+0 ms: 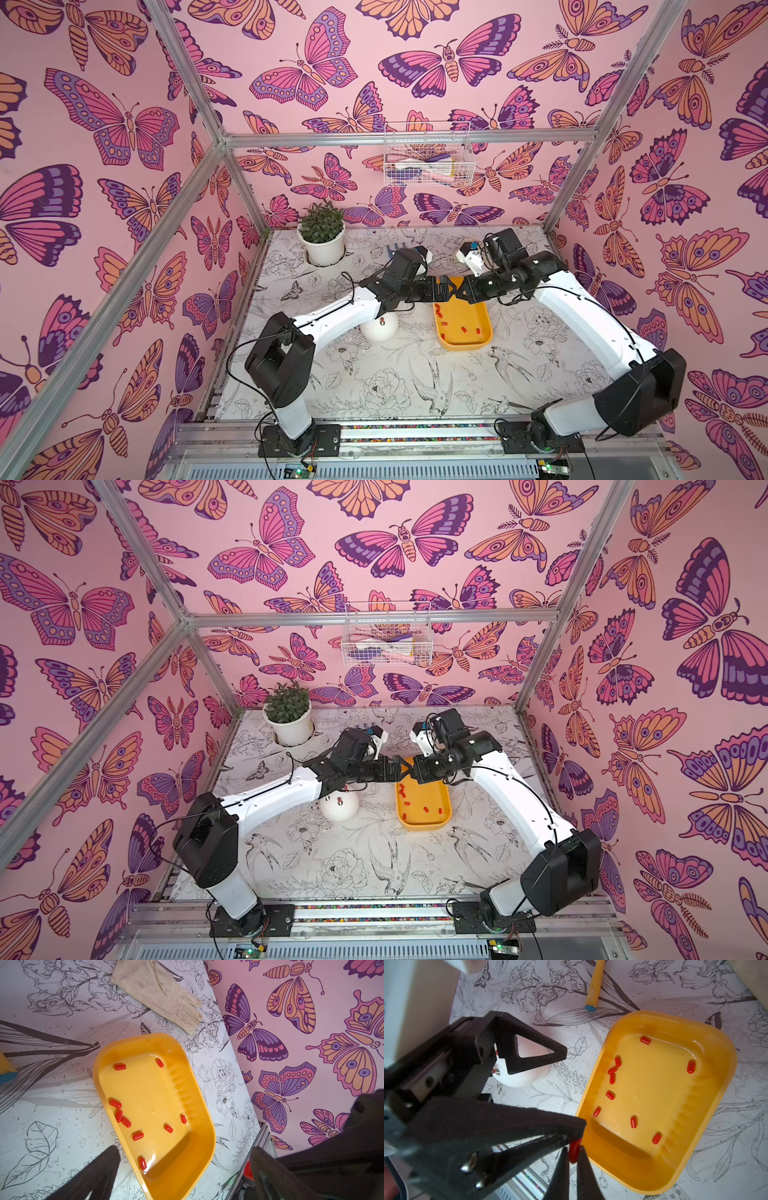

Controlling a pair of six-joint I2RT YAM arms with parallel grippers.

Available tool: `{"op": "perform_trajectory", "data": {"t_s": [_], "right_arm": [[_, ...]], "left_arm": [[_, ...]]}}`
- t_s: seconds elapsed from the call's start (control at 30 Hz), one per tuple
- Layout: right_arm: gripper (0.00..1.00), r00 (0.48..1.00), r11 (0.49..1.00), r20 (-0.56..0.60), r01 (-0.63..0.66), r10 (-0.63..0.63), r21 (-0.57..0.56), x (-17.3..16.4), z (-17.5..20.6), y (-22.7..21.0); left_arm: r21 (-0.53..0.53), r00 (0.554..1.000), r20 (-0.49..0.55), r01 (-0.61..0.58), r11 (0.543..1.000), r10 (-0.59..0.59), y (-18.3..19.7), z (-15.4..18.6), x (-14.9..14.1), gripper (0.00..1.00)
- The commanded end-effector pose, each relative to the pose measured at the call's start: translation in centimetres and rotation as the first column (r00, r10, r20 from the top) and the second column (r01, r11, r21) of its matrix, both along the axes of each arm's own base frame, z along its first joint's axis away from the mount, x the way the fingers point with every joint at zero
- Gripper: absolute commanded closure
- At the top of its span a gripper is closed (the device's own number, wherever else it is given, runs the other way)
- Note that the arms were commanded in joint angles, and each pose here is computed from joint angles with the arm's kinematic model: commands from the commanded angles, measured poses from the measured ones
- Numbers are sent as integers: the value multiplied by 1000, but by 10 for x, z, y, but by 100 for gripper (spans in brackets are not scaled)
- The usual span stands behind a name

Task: Cover the protruding screws with screw protection sleeves
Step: Pick up the screw protection sleeve from the storage box.

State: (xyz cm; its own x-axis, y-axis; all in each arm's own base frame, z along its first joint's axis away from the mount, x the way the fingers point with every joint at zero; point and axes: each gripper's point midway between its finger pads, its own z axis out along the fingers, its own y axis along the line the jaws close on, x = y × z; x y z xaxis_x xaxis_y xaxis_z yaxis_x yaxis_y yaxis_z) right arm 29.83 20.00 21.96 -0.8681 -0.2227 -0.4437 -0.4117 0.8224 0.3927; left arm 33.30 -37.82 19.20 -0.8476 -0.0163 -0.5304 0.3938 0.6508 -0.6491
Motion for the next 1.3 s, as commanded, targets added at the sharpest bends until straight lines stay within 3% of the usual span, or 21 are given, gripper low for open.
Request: {"op": "perform_trajectory", "data": {"t_s": [0.0, 1.27], "right_arm": [[90, 998, 999, 57, -1, -2, 44, 5, 20, 3], [90, 998, 999, 56, -5, 2, 47, 7, 16, 5]], "left_arm": [[25, 1000, -20, 24, 999, -24, 1, -11, -10, 0], [25, 999, -31, 31, 999, -30, -1, -13, -16, 0]]}}
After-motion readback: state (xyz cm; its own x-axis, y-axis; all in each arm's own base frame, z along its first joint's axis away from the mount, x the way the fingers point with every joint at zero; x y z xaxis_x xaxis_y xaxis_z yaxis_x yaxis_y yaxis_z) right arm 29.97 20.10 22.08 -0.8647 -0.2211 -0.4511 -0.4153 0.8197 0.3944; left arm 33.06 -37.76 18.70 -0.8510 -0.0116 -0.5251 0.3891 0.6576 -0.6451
